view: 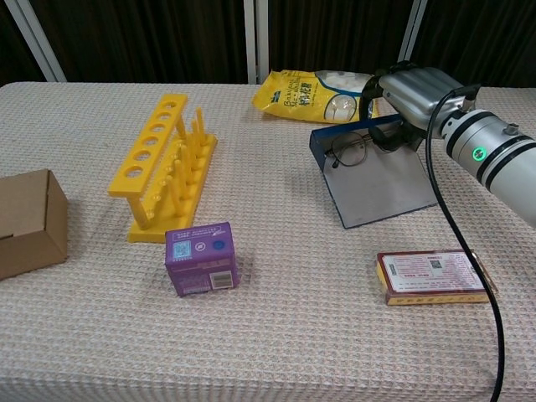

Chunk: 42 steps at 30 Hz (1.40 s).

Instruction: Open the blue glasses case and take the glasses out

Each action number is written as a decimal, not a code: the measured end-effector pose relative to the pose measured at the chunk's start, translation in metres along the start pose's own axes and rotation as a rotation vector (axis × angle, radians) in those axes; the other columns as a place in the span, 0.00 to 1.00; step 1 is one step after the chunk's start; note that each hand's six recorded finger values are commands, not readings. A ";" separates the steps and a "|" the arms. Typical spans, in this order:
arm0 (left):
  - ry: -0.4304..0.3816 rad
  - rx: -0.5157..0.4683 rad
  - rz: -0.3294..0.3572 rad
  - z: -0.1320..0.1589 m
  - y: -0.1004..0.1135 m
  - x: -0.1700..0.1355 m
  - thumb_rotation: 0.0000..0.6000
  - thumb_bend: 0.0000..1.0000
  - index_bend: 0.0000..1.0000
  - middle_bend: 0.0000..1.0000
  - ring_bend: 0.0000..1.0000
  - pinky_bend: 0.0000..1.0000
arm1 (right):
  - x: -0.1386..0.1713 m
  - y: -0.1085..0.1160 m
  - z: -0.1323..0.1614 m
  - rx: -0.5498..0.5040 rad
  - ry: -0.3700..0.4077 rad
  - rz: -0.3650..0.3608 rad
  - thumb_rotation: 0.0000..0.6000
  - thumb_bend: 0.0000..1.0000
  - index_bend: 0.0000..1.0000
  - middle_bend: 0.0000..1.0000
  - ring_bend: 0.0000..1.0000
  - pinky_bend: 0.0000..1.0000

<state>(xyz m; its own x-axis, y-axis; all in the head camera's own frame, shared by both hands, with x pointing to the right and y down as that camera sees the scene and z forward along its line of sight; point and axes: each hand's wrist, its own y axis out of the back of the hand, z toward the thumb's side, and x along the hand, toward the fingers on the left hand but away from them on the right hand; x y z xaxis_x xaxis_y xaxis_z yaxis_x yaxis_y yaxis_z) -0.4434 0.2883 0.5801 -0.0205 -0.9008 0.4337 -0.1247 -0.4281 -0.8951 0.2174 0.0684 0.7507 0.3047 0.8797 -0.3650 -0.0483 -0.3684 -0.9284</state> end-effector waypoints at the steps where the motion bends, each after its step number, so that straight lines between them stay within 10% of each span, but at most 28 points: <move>1: 0.000 0.000 0.000 0.000 0.000 0.000 1.00 0.09 0.27 0.20 0.12 0.14 | -0.001 0.000 0.001 0.000 -0.002 -0.015 1.00 0.48 0.55 0.24 0.05 0.00; 18: 0.007 0.004 -0.013 -0.002 -0.002 0.001 1.00 0.09 0.27 0.20 0.12 0.14 | -0.018 -0.009 0.001 -0.005 -0.048 -0.077 1.00 0.43 0.52 0.23 0.05 0.00; 27: 0.015 0.004 -0.024 -0.003 -0.002 -0.001 1.00 0.09 0.27 0.20 0.12 0.14 | -0.024 -0.010 -0.001 0.061 -0.052 0.010 1.00 0.19 0.00 0.16 0.01 0.00; 31: 0.013 0.006 -0.025 -0.002 -0.002 -0.001 1.00 0.09 0.27 0.20 0.12 0.14 | -0.018 0.000 0.003 0.031 -0.031 0.014 1.00 0.19 0.01 0.15 0.01 0.00; 37: 0.006 0.009 -0.019 0.001 0.000 0.001 1.00 0.09 0.27 0.20 0.12 0.14 | 0.007 0.013 0.008 -0.029 0.050 0.054 1.00 0.29 0.37 0.18 0.01 0.00; 42: -0.002 0.012 -0.016 0.003 0.001 0.001 1.00 0.09 0.27 0.20 0.12 0.14 | 0.039 0.001 0.001 0.009 0.115 0.153 1.00 0.31 0.43 0.21 0.01 0.00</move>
<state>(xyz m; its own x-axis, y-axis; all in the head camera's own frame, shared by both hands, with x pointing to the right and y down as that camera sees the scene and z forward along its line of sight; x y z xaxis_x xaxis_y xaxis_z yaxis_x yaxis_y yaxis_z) -0.4403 0.2872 0.5792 -0.0171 -0.8941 0.4474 -0.1134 -0.4429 -0.8894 0.2284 0.1026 0.7360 0.4000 0.7734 -0.4918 -0.1107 -0.4919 -0.8636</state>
